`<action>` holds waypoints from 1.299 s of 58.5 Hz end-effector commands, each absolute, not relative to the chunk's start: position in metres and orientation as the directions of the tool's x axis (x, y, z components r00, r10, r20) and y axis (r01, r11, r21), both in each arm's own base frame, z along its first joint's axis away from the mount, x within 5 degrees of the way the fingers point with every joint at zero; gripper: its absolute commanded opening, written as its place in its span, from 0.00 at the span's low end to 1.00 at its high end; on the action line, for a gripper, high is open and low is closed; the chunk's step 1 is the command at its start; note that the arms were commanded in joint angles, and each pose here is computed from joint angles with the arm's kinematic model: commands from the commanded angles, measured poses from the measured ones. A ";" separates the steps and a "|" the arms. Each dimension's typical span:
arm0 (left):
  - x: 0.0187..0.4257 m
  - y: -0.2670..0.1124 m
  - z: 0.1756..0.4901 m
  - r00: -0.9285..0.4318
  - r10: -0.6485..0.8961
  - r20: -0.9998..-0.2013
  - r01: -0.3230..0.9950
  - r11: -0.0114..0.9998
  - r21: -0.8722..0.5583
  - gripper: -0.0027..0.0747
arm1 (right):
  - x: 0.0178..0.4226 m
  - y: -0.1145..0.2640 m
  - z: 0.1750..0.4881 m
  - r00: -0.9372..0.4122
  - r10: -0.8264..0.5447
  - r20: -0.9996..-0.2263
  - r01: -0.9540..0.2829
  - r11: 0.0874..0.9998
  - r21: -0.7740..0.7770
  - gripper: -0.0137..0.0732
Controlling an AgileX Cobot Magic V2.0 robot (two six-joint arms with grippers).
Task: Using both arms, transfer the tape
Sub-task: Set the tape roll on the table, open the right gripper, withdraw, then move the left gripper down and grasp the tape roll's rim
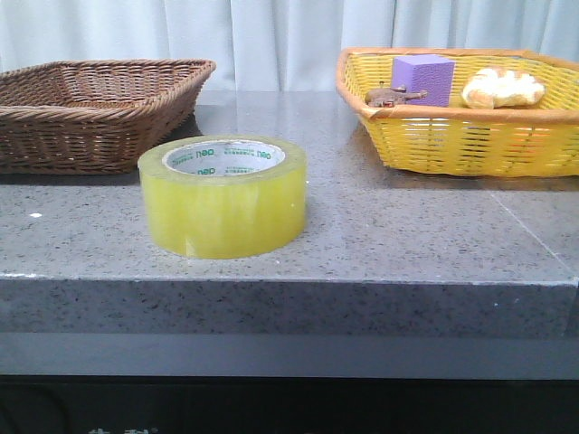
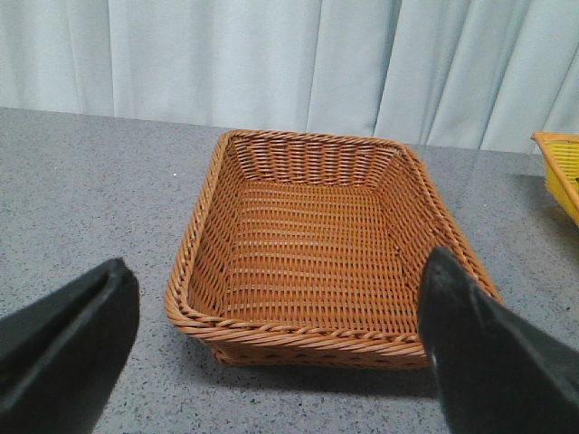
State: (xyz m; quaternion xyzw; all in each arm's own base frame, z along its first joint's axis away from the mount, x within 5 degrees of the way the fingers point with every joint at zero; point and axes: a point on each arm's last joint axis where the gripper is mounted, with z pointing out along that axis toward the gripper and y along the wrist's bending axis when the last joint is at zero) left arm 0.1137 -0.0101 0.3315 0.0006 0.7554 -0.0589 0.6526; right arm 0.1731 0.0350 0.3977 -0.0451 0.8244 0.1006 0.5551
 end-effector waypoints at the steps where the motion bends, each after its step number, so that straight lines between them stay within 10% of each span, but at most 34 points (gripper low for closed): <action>1: 0.114 -0.010 0.350 -0.045 -0.092 -0.995 0.088 0.992 -0.096 0.84 | 0.148 0.028 0.402 -0.210 0.073 -0.975 -0.184 0.976 0.113 0.07; 25: 0.115 -0.011 0.347 -0.073 -0.094 -0.993 0.087 0.991 -0.100 0.84 | 0.060 0.012 0.315 0.062 0.126 -0.990 -0.189 0.976 0.112 0.07; 76: 0.226 -0.161 0.314 -0.685 0.247 -0.686 0.500 0.843 -0.196 0.84 | 0.057 0.011 0.315 0.086 0.129 -0.988 -0.190 0.976 0.111 0.07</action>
